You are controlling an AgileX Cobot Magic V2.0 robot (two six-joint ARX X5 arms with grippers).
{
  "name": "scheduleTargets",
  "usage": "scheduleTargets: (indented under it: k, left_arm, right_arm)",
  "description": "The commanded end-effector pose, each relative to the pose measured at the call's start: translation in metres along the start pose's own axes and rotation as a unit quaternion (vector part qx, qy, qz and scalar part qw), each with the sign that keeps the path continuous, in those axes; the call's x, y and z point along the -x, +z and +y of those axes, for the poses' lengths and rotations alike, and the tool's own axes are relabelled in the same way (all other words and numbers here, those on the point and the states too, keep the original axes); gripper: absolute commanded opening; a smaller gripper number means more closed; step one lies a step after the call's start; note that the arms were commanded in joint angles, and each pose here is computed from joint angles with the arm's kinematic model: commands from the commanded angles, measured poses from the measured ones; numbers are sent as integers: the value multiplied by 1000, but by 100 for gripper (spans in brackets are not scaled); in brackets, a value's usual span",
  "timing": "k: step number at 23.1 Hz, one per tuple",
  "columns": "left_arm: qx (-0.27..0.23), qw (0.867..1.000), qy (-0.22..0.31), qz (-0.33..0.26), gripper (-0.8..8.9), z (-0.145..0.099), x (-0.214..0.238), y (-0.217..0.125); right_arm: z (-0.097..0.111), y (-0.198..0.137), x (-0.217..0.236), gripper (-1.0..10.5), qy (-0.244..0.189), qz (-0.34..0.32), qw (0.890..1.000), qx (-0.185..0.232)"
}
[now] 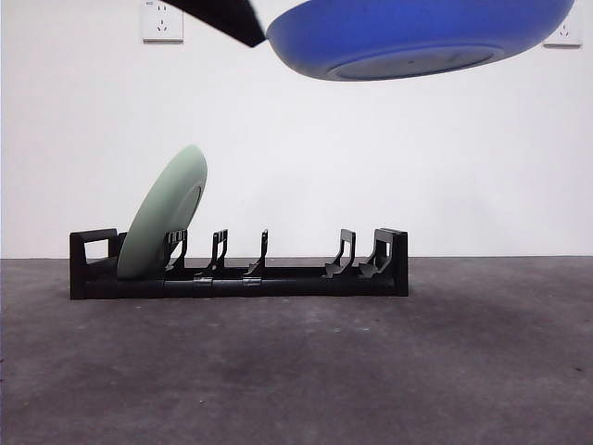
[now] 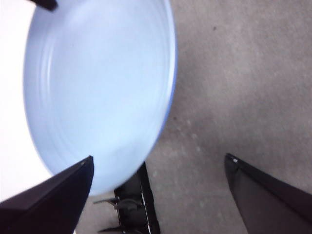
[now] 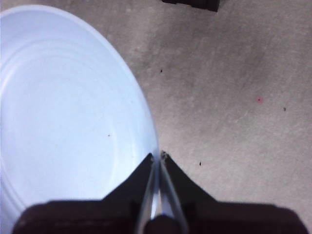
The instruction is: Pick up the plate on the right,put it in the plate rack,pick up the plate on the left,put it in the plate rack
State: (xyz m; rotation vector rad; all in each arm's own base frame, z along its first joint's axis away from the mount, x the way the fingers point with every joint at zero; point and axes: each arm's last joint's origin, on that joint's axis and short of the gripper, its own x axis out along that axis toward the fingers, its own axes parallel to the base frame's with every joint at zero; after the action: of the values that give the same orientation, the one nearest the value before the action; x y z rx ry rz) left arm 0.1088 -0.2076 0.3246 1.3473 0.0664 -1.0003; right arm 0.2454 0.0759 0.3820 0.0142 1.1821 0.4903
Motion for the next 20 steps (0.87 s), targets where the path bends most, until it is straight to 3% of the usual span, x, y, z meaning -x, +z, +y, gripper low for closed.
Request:
scheduleTargets:
  k: [1,5,9,11,20]
  left_arm:
    - [-21,1000,4,-4,441,0,-2,3]
    - [-25,1000,5,-7,421,0,-4,4]
    - [-24,1000,3,-9,169,0,-5,5]
    - [-24,1000,2,-11,94,0,-5,5]
    - [-24,999,-14,-36,-8,-1,-5,6]
  right_arm:
    - [2,-3,3,-16,10,5,1000,0]
    - [2,-3,3,-16,21,5,1000,1]
    - [3,-3,3,-16,31,5,1000,1]
    - [3,-3,3,-16,32,5,999,1]
    - [3,-3,3,-16,32,5,999,0]
